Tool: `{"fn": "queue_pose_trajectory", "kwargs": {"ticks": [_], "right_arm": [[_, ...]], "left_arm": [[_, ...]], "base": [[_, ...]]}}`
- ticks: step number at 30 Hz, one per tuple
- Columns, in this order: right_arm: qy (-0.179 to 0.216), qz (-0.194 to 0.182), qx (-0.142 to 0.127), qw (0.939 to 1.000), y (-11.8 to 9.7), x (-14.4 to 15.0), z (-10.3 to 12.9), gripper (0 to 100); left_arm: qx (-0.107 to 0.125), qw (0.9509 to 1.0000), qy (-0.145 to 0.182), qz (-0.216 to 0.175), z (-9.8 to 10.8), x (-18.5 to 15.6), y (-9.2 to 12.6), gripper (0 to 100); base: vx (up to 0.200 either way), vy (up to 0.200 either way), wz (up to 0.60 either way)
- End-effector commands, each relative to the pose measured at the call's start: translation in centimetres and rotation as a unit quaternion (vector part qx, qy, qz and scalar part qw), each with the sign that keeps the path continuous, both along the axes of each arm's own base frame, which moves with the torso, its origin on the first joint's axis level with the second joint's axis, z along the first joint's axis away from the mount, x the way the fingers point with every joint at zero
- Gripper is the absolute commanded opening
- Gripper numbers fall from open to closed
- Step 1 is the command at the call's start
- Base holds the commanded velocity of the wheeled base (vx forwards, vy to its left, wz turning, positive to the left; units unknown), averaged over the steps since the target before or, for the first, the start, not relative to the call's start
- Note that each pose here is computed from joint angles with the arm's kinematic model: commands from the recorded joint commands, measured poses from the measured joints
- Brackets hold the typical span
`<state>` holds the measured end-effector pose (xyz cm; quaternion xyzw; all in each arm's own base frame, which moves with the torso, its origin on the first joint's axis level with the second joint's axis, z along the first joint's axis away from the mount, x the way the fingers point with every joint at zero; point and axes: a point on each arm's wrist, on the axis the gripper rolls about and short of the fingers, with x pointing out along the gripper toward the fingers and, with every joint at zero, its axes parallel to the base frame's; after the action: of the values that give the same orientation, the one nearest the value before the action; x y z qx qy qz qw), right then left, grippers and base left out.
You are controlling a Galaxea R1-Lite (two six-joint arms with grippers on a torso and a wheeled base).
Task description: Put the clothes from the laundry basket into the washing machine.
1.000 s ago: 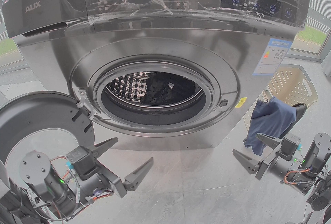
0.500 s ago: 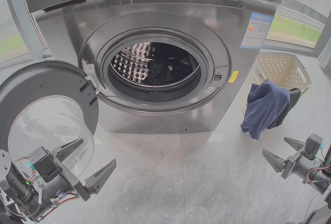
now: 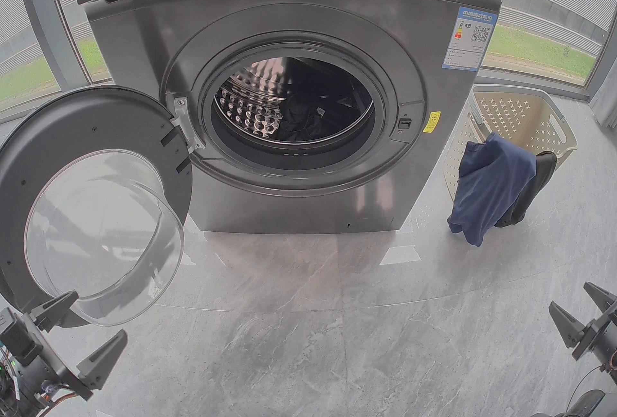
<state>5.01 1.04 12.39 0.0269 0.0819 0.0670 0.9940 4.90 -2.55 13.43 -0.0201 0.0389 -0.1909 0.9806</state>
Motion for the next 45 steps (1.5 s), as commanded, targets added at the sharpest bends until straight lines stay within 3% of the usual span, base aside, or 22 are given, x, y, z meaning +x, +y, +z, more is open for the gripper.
{"fn": "queue_pose_trajectory", "kwargs": {"ticks": [1,6,10,13,16,17,18,20,21,25,32,45], "right_arm": [[-0.071,-0.057,0.011,0.9958,-1.3,-5.0,-2.0,100],[-0.068,-0.064,0.007,0.9956,-1.4,-6.5,-3.9,100],[-0.059,-0.074,0.006,0.9955,-1.5,-6.5,-4.1,100],[-0.06,-0.095,-0.008,0.9936,-1.4,-6.5,-4.1,100],[-0.07,-0.141,-0.045,0.9865,-1.2,-6.8,-4.1,100],[-0.078,-0.13,-0.049,0.9872,-1.2,-6.9,-4.1,100],[-0.08,-0.128,-0.049,0.9873,-1.2,-6.9,-4.1,100],[-0.102,-0.099,-0.045,0.9888,-1.1,-7.3,-4.3,100],[-0.105,-0.091,-0.041,0.9894,-1.1,-7.3,-4.3,100],[-0.076,-0.077,-0.015,0.994,-1.0,-7.3,-4.9,100],[-0.084,-0.078,-0.018,0.9933,-1.0,-7.3,-4.8,100],[-0.084,-0.078,-0.019,0.9932,-1.0,-7.3,-4.8,100]], "left_arm": [[-0.029,0.9969,-0.054,0.049,-1.5,-3.9,2.4,100],[-0.029,0.9948,-0.061,0.077,-2.4,-5.0,2.8,100],[-0.017,0.9945,-0.054,0.088,-3.7,-5.9,2.9,100],[0.016,0.9943,-0.036,0.099,-4.8,-6.4,2.7,100],[0.039,0.9898,-0.007,0.137,-5.5,-6.5,2.7,100],[0.042,0.9875,0.001,0.152,-5.7,-6.5,2.7,100],[0.042,0.9874,0.002,0.152,-5.7,-6.5,2.7,100],[0.039,0.9803,-0.036,0.19,-5.9,-7.1,2.5,100],[0.04,0.98,-0.043,0.19,-5.9,-7.2,2.5,100],[0.025,0.9806,-0.034,0.191,-5.9,-7.1,2.6,100],[0.019,0.9811,-0.034,0.189,-5.9,-7.1,2.5,100],[0.015,0.9806,-0.033,0.193,-5.9,-7.1,2.6,100]], "base": [[0.0,-0.2,0.0],[0.0,-0.2,0.0],[0.0,-0.1,0.0],[0.0,0.0,0.0],[0.0,0.0,0.0],[0.0,0.0,0.0],[0.0,0.0,0.0],[0.0,0.0,0.0],[0.0,0.0,0.0],[0.0,0.0,0.0],[0.0,0.0,0.0],[0.0,-0.2,0.0]]}}
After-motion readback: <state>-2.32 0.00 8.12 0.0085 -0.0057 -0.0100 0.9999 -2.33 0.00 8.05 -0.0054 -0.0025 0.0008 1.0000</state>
